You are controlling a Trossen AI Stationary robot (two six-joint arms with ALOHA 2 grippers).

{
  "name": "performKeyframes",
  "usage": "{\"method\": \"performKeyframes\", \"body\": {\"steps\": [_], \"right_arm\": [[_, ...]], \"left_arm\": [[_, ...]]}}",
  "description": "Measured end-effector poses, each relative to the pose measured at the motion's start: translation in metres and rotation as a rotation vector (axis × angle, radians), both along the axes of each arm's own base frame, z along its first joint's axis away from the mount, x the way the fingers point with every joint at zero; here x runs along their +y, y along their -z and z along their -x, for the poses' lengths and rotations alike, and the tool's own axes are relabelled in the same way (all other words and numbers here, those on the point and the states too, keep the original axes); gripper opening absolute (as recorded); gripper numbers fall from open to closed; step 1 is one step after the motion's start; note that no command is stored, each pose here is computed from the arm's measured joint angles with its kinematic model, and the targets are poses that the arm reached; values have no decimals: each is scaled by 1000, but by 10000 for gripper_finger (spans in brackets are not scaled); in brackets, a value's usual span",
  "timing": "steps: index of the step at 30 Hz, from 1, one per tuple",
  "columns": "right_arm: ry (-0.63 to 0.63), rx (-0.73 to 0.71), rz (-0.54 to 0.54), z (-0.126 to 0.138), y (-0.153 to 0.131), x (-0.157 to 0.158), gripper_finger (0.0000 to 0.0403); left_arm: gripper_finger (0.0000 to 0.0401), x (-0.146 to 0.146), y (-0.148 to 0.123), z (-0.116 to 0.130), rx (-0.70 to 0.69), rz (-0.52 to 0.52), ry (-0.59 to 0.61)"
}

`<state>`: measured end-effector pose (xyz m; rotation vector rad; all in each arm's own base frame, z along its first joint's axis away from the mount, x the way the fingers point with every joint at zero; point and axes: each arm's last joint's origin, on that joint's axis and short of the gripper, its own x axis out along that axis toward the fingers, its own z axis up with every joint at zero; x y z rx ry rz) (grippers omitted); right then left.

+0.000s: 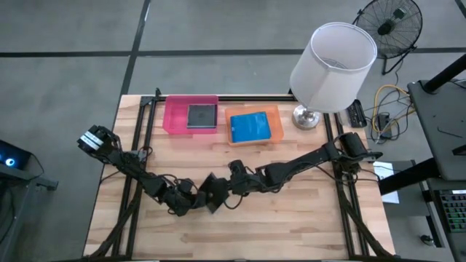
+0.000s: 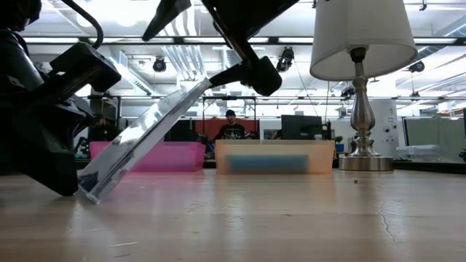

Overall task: Pick & place jewel cases by type
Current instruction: Put the black CD case into the pink bin

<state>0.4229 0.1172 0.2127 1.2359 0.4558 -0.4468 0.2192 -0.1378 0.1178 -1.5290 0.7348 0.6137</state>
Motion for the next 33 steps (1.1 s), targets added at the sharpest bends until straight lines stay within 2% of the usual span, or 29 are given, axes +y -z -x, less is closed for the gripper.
{"method": "performKeyframes", "body": {"steps": [5,10,13,17,28,33], "right_arm": [[63,-3,-23,-1,5,-1,370],[95,-49,-126,-8,15,3,370],[78,-21,-131,-9,27,8,370],[62,-46,-134,-13,23,9,370],[-65,11,-112,-18,35,15,370],[-85,49,-100,-15,38,17,354]], "left_arm": [[0,1,0,0,2,-3,-1],[0,1,0,0,1,-10,-7],[0,2,0,-1,-4,-18,-16],[0,2,0,-1,-6,-22,-8],[0,2,1,0,-6,-22,-1],[0,2,0,-1,-11,-23,6]]}}
